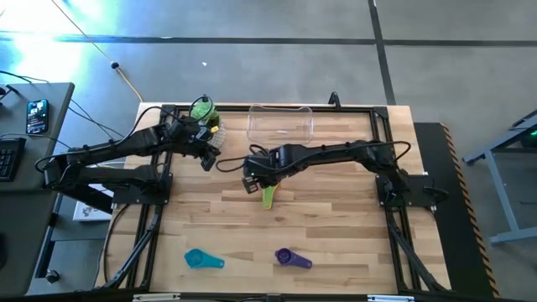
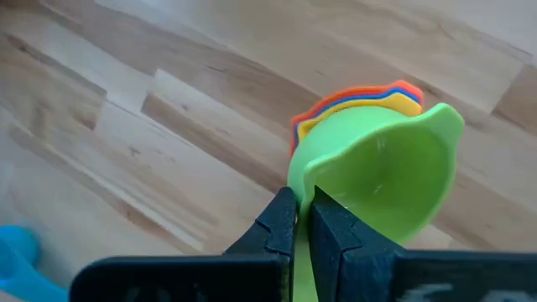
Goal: Nest measuring cups in basket
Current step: Stack the green measuring cup on top of the yellow measuring cup
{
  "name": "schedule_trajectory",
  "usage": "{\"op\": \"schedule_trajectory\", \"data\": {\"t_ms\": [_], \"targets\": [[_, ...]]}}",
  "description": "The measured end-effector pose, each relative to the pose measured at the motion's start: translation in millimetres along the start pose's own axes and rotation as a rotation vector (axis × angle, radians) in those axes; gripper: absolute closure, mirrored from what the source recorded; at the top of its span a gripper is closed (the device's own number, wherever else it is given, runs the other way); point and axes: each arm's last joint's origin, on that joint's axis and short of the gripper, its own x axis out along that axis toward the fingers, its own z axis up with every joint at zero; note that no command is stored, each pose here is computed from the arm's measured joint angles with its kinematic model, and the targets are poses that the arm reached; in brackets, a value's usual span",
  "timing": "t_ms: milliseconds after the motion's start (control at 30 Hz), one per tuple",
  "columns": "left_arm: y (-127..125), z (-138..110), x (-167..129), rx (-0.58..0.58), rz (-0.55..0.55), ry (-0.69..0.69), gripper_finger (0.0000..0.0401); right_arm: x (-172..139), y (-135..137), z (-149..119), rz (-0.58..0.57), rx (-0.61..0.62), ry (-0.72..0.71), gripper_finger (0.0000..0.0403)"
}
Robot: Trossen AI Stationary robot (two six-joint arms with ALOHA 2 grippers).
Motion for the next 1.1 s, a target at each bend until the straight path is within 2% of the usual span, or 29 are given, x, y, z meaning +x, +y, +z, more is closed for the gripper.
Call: {"op": "schedule_trajectory", "data": {"t_ms": [233, 633, 933, 1100], "targets": [[0.1, 0.0, 0.0, -0.001, 0.001, 0.0, 0.0341, 15.2, -1.2, -2.4, -0.043, -0.023, 0.021, 0.04], [0.2, 0.2, 0.0, -0.001, 0.005, -0.003, 0.0341, 15.1, -1.2, -4.1, -0.053, -0.051, 0.018, 0.04], [0.3, 0.3, 0.0, -0.001, 0.008, -0.005, 0.0341, 15.1, -1.2, -3.5, -0.057, -0.071, 0.006, 0.0343], [0.3, 0.3, 0.0, -0.001, 0.009, -0.004, 0.0341, 15.1, -1.1, -3.3, -0.054, -0.069, 0.005, 0.0337]]}}
